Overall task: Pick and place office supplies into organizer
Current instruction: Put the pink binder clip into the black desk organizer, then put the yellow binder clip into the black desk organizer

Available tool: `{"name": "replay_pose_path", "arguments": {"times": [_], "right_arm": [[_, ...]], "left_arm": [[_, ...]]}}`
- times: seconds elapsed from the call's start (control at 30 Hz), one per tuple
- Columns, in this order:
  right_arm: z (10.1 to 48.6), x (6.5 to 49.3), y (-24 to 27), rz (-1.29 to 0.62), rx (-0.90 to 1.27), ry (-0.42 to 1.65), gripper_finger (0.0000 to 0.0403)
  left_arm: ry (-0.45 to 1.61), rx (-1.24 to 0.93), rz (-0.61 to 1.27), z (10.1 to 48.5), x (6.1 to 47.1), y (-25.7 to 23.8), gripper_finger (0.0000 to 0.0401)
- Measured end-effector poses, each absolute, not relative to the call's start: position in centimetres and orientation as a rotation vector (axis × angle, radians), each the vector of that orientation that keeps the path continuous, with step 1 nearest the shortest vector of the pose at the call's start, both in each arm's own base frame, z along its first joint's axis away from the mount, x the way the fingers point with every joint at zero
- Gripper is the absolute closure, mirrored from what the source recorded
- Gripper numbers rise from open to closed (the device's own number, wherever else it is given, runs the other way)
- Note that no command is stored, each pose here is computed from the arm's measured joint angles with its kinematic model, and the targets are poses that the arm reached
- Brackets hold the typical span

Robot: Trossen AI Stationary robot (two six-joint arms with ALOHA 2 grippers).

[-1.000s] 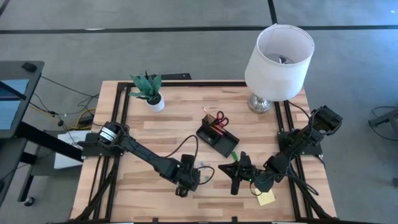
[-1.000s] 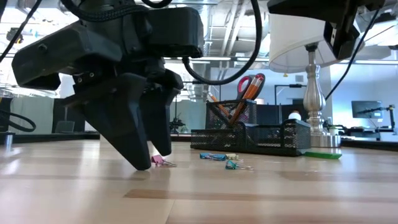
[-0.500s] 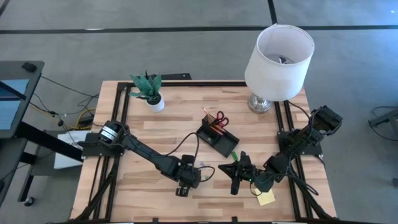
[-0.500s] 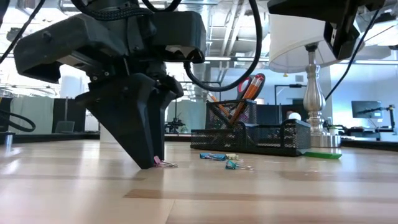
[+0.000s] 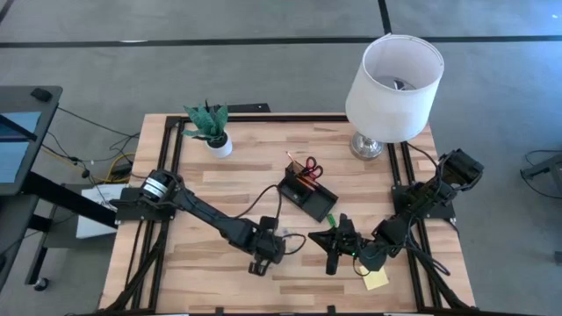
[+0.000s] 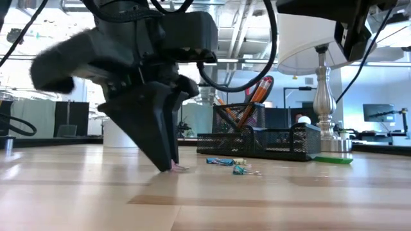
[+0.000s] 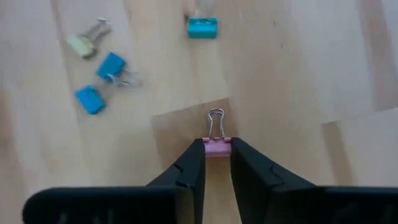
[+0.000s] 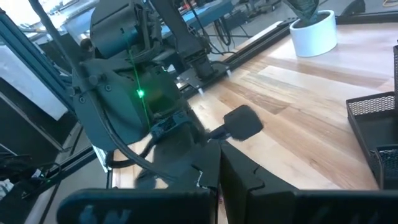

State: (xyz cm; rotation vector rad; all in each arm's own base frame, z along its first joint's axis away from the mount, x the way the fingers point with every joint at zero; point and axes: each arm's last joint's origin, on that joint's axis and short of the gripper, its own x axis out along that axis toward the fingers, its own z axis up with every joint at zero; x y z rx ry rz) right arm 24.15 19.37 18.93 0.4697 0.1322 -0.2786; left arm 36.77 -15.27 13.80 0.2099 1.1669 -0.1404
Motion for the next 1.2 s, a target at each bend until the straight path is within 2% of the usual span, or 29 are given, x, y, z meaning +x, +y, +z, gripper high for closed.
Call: {"name": "replay_pose_path", "arguments": {"times": [0.3, 0.47, 0.67, 0.87, 1.03, 1.2], "right_arm": [[19.8, 23.3, 20.2, -0.231, 0.502, 0.109, 0.0403], [20.1, 22.7, 20.8, -0.201, 0.486, 0.110, 0.0403], [20.1, 22.4, 21.0, -0.189, 0.481, 0.114, 0.0403], [20.1, 22.3, 21.2, -0.184, 0.479, 0.117, 0.0403], [20.1, 22.3, 21.2, -0.184, 0.479, 0.117, 0.0403], [20.1, 22.3, 21.2, -0.183, 0.479, 0.116, 0.0403]], "left_arm": [[1.142, 0.441, 0.064, 17.3, 39.3, -11.9, 0.0346], [1.114, 0.443, 0.126, 19.0, 41.3, -7.5, 0.0347], [1.124, 0.382, 0.173, 19.0, 42.1, -2.5, 0.0347], [1.134, 0.312, 0.163, 18.6, 42.2, 0.1, 0.0347], [1.143, 0.268, 0.105, 18.0, 42.0, 0.3, 0.0325], [1.150, 0.292, 0.115, 18.0, 41.9, 0.3, 0.0282]]}}
